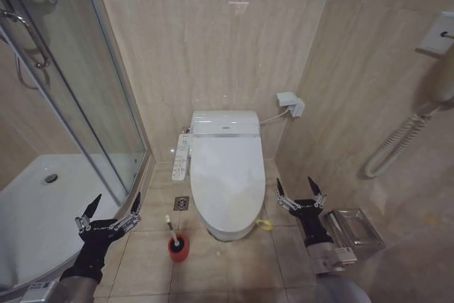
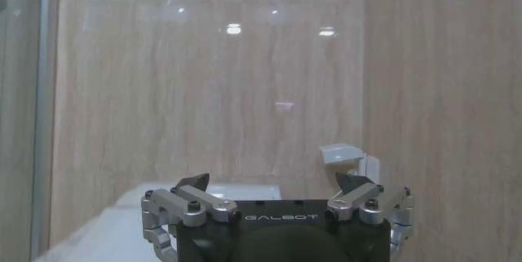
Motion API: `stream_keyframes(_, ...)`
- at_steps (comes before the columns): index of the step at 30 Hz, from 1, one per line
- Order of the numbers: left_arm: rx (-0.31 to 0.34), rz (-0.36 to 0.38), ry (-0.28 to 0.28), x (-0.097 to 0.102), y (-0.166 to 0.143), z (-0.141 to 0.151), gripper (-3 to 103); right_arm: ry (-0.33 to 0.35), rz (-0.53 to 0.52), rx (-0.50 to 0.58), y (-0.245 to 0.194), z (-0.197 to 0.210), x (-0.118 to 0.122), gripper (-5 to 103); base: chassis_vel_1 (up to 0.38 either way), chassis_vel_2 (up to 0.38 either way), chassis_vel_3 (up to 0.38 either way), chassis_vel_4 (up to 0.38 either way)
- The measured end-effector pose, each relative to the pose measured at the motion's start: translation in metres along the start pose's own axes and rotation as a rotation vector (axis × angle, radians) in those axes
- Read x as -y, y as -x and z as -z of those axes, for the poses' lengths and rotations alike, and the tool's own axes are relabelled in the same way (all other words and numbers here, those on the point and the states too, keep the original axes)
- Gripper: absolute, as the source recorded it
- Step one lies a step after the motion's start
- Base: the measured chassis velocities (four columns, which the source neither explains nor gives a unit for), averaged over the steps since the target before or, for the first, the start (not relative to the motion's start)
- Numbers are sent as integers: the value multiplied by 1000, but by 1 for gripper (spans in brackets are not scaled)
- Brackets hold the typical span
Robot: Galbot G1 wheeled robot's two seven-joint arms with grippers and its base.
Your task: Open the toilet lid, clean the toilet bowl with a toilet brush, close the toilet lid, and flush.
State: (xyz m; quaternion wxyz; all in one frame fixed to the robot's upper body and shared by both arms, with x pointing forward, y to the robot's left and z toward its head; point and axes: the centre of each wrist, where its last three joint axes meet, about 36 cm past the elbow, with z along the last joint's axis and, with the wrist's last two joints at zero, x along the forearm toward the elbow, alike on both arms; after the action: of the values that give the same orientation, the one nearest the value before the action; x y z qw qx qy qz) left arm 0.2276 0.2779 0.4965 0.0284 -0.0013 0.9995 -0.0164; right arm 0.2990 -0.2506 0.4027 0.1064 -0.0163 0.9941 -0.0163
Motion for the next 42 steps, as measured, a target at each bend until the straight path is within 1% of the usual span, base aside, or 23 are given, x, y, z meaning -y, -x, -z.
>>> stream_keyframes(3, 0, 0, 0, 0, 0, 0, 100, -37, 18, -35, -1, -6, 3, 100, -11, 35, 16, -21)
stream_keyframes(9, 0, 0, 0, 0, 0, 0, 100, -49, 29, -91, -4, -23, 4, 100, 0, 0, 0, 0)
stream_keyframes(12, 0, 0, 0, 0, 0, 0, 100, -69, 44, -141, -5, -42, 8, 100, 0, 0, 0, 0)
stream_keyframes(18, 0, 0, 0, 0, 0, 0, 100, -88, 56, -193, 0, -61, 9, 100, 0, 0, 0, 0)
stream_keyframes(20, 0, 0, 0, 0, 0, 0, 100, -96, 59, -228, 0, -74, 8, 100, 0, 0, 0, 0)
stream_keyframes(21, 0, 0, 0, 0, 0, 0, 100, -96, 59, -228, 0, -74, 8, 100, 0, 0, 0, 0)
stream_keyframes(24, 0, 0, 0, 0, 0, 0, 100, -124, 66, -284, 2, -99, 12, 100, 0, 0, 0, 0)
stream_keyframes(25, 0, 0, 0, 0, 0, 0, 100, -124, 66, -284, 2, -99, 12, 100, 0, 0, 0, 0)
stream_keyframes(28, 0, 0, 0, 0, 0, 0, 100, -153, 74, -311, 7, -115, 21, 100, 0, 0, 0, 0)
stream_keyframes(34, 0, 0, 0, 0, 0, 0, 100, -184, 95, -333, 12, -127, 30, 100, 0, 0, 0, 0)
stream_keyframes(36, 0, 0, 0, 0, 0, 0, 100, -203, 112, -341, 14, -132, 34, 100, 0, 0, 0, 0)
stream_keyframes(38, 0, 0, 0, 0, 0, 0, 100, -242, 141, -352, 16, -138, 45, 100, 0, 0, 0, 0)
stream_keyframes(40, 0, 0, 0, 0, 0, 0, 100, -253, 151, -356, 17, -139, 49, 100, 0, 0, 0, 0)
stream_keyframes(42, 0, 0, 0, 0, 0, 0, 100, -279, 170, -364, 18, -142, 58, 100, 0, 0, 0, 0)
